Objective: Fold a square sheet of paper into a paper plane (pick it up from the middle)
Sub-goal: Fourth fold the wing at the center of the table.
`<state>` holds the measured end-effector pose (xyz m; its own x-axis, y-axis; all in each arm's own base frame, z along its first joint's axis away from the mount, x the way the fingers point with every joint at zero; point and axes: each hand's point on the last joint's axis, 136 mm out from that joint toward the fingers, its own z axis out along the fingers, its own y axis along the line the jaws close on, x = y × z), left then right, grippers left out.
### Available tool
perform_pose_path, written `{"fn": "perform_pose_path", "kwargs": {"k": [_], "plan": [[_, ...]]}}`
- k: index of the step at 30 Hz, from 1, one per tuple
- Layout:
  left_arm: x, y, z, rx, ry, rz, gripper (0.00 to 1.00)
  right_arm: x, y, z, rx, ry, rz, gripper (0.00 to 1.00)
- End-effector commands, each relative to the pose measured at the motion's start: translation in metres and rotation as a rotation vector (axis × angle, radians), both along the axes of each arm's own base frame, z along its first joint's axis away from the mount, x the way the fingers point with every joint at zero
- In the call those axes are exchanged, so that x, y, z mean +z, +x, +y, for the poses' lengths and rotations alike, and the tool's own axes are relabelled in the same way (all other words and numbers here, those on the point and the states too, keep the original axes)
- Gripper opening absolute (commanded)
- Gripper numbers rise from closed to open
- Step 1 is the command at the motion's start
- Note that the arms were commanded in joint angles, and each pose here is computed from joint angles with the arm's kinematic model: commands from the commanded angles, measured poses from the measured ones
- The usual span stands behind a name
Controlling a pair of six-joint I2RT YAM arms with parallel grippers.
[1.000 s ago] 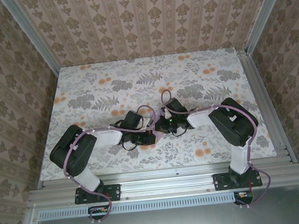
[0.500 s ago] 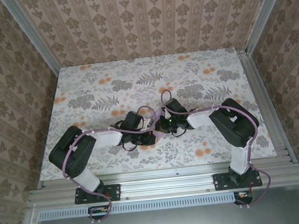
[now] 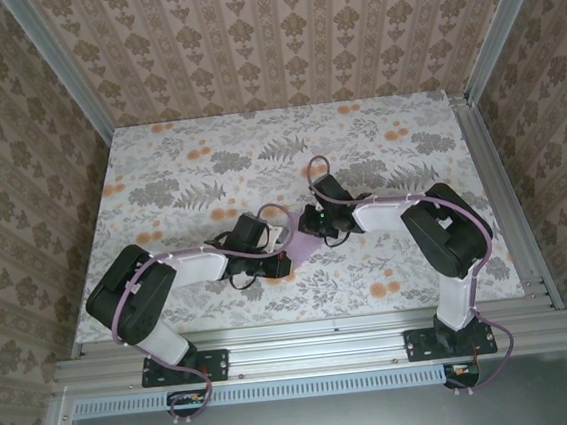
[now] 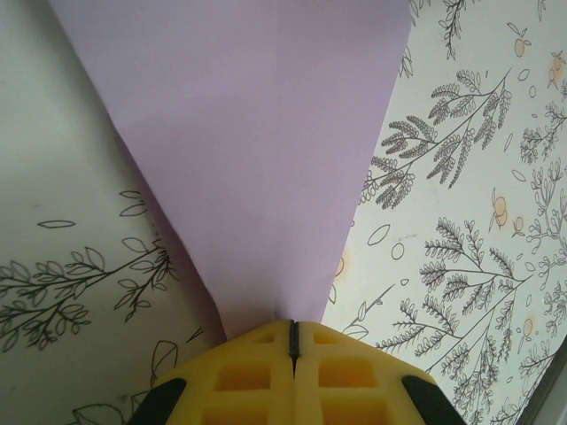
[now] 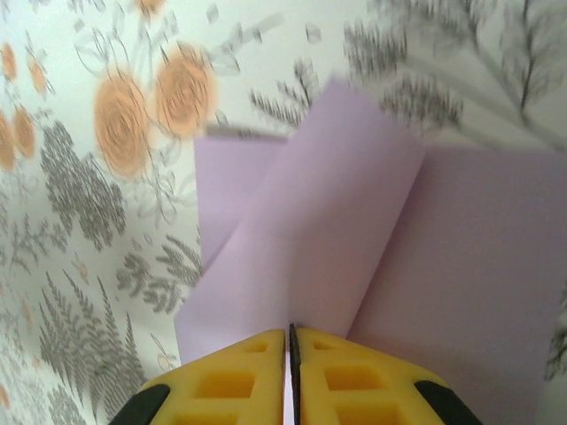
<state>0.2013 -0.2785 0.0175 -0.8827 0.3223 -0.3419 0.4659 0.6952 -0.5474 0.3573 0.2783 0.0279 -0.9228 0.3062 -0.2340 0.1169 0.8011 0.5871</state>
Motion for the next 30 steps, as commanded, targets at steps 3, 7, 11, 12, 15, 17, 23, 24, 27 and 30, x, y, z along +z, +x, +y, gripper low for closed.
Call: {"fn": "perform_pose_path", "kwargs": {"k": [3,7,11,12,15,17,23,24,27,30], "plan": [[-0.039,-0.036,0.045,-0.004,0.189,0.121,0.0,-0.011,0.014,-0.012,-0.022,-0.068,0.003,0.14],[-0.038,-0.038,0.047,-0.008,0.186,0.127,0.0,-0.013,0.02,-0.015,-0.018,-0.079,0.001,0.14],[-0.038,-0.039,0.049,-0.008,0.187,0.129,0.0,-0.016,0.025,-0.02,-0.018,-0.084,0.003,0.14],[-0.037,-0.038,0.049,-0.006,0.185,0.13,0.0,-0.015,0.025,-0.019,-0.008,-0.073,0.003,0.14],[-0.036,-0.037,0.047,-0.006,0.175,0.129,0.0,0.003,0.022,-0.006,0.032,-0.018,-0.037,0.14],[-0.035,-0.036,0.046,-0.008,0.172,0.128,0.0,0.014,0.015,0.002,0.067,0.0,-0.056,0.14],[-0.035,-0.035,0.043,-0.012,0.164,0.133,0.0,0.031,-0.018,0.023,0.118,0.096,-0.064,0.15],[-0.035,-0.035,0.043,-0.013,0.162,0.134,0.0,0.032,-0.025,0.027,0.132,0.101,-0.06,0.15],[-0.036,-0.035,0.043,-0.013,0.161,0.138,0.0,0.028,-0.041,0.04,0.166,0.11,-0.043,0.16],[-0.035,-0.035,0.042,-0.015,0.16,0.139,0.0,0.015,-0.051,0.05,0.185,0.106,-0.012,0.15]]}}
